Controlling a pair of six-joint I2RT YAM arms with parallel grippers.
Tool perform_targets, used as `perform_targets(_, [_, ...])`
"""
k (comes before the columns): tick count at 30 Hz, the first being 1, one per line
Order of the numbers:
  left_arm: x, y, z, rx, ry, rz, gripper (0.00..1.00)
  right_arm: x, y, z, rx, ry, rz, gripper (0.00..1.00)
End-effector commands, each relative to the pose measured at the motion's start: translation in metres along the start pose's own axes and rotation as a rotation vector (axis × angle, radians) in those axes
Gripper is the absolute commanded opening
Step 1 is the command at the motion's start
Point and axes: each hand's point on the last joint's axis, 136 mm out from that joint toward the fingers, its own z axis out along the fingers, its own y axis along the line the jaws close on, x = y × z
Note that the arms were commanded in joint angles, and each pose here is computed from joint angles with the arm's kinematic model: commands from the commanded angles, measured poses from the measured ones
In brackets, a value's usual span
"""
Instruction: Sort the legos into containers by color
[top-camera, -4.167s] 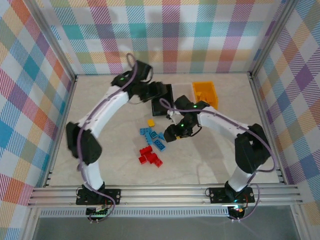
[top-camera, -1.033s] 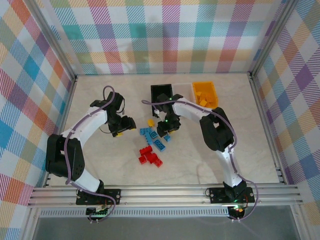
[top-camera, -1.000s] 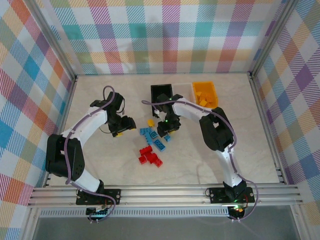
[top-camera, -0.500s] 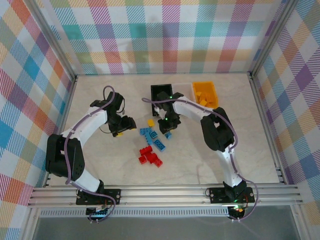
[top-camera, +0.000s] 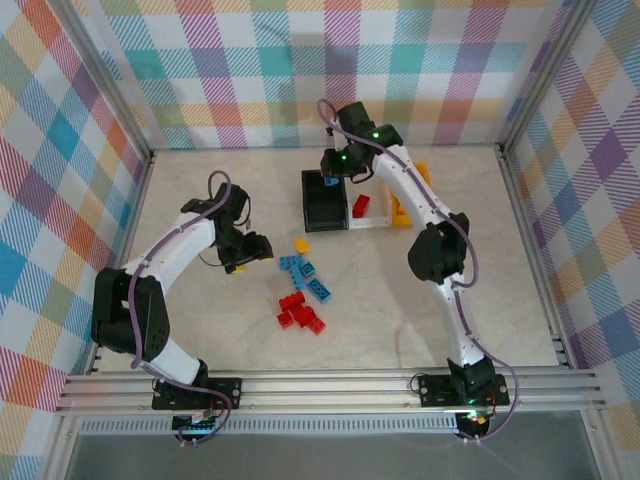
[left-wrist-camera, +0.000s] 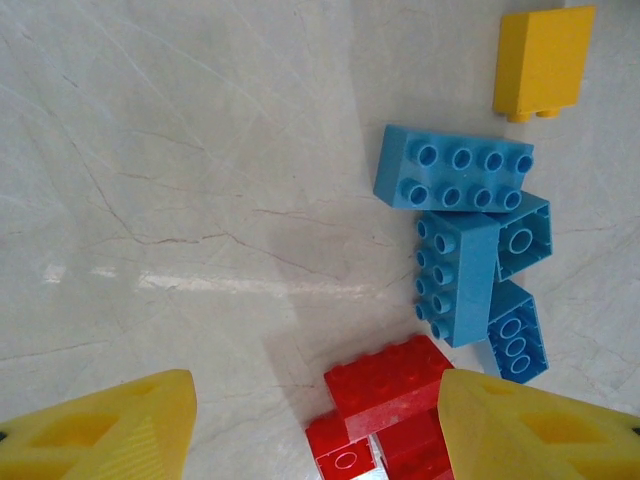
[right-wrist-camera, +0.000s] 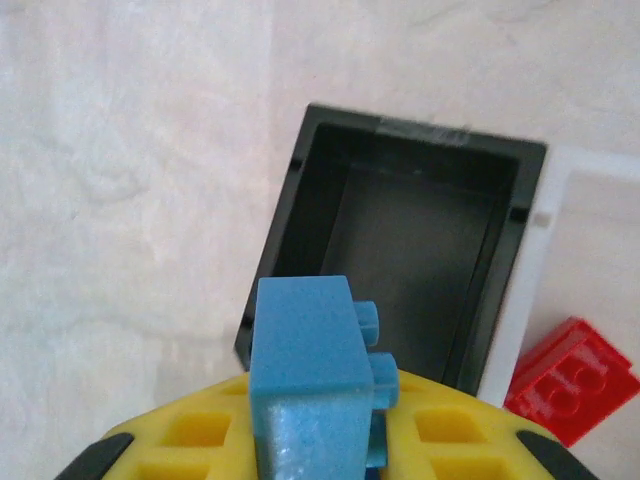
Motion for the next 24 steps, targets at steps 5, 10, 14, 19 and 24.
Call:
perform_targets(5, [0.0,-0.003,0.003,-0.019,0.034,0.043,0.66,0.025,-0.009,0.046,0.018,0.085,0.058,0.28])
perform_targets(10, [-0.004,-0.006,0.01,-0.01,0.036,0.037,0.66,0.02,-0.003,0.04,-0.007,0.073,0.059,0.46])
perform_targets(14, [-0.008,-0.008,0.016,-0.001,0.035,0.027,0.66,0.021,0.004,0.023,-0.032,0.081,0.058,0.54])
perform_targets(19, [-0.015,-0.011,0.016,0.015,0.01,0.006,0.66,0.054,0.024,-0.004,-0.082,0.193,0.023,0.54])
perform_targets(24, [-0.013,-0.007,0.021,0.044,0.002,-0.045,0.66,0.139,0.053,-0.022,-0.123,0.392,-0.136,0.56])
